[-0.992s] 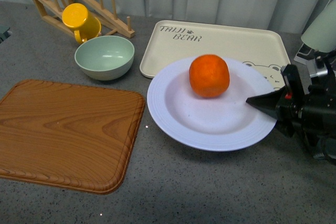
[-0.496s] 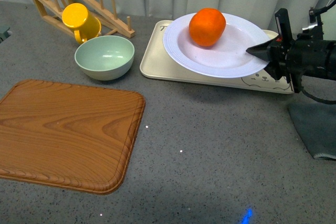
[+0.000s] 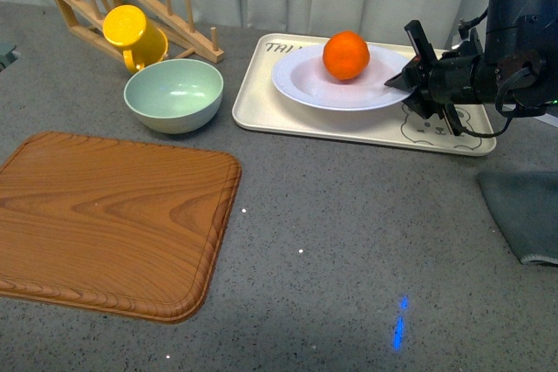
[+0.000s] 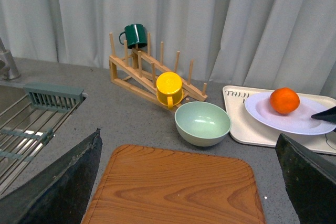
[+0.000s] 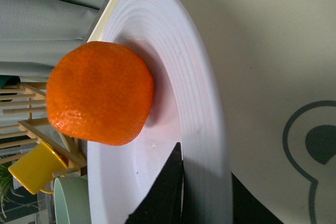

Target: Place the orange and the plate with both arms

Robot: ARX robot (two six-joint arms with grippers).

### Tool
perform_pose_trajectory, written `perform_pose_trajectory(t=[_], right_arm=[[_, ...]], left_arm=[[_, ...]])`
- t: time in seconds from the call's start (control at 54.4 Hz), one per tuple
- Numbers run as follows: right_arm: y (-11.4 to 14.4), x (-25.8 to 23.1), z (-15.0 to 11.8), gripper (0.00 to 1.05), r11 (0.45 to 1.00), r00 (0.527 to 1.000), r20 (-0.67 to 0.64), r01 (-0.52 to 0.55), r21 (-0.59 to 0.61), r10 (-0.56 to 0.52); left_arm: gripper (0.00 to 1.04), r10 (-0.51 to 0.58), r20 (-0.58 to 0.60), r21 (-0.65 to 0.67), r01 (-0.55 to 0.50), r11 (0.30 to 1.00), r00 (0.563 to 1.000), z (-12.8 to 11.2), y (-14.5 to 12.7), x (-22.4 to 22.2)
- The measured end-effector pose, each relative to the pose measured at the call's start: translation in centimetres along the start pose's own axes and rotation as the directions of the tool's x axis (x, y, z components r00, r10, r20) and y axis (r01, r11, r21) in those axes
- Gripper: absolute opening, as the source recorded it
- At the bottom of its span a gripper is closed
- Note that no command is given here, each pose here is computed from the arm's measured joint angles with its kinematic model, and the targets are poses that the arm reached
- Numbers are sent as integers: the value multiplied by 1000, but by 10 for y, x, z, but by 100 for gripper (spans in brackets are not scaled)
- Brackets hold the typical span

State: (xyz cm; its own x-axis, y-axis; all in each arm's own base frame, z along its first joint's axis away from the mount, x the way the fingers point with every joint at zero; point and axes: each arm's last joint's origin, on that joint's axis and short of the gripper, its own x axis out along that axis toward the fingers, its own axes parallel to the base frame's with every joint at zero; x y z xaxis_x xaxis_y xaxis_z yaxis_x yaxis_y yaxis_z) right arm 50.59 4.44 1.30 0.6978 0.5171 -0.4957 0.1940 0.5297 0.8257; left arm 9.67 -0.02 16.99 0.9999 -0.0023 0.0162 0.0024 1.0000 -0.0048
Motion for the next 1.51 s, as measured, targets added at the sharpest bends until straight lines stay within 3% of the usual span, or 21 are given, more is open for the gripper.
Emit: perform_pose_trajectory(t=[0.239,0.423,0.569,0.661,0.79,0.9,1.065,1.176,1.304,1.506], right_arm=[[-2,-12,1,58,999,1000,13,22,-48,-21],[30,-64,7,98,990,996,92,25,-136,-12],[46,-106,-6,96,949,969,218,177,-261,-121],[48,-133,-22,96,876,932,308,302,-376,-189],[47,-181,-52,96,710,859,444,479,-516,-256],[42,-217,-77,96,582,799,527,584,-566,-289],[26,-260,-102,96,584,798,516,589,-558,-311],[15,-288,-129,96,528,736,567,669,-524,-370],[13,-304,-157,96,476,700,590,710,-519,-401],[17,-320,-186,95,478,675,658,723,-499,-334]], left_arm=[[98,0,0,0,0,1000,1000,0,0,0],[98,0,0,0,0,1000,1000,0,0,0],[98,0,0,0,0,1000,1000,0,0,0],[98,0,0,0,0,1000,1000,0,0,0],[98,0,0,0,0,1000,1000,0,0,0],[98,0,0,0,0,1000,1000,0,0,0],[98,0,0,0,0,1000,1000,0,0,0],[98,0,0,0,0,1000,1000,0,0,0],[98,0,0,0,0,1000,1000,0,0,0],[98,0,0,0,0,1000,1000,0,0,0]])
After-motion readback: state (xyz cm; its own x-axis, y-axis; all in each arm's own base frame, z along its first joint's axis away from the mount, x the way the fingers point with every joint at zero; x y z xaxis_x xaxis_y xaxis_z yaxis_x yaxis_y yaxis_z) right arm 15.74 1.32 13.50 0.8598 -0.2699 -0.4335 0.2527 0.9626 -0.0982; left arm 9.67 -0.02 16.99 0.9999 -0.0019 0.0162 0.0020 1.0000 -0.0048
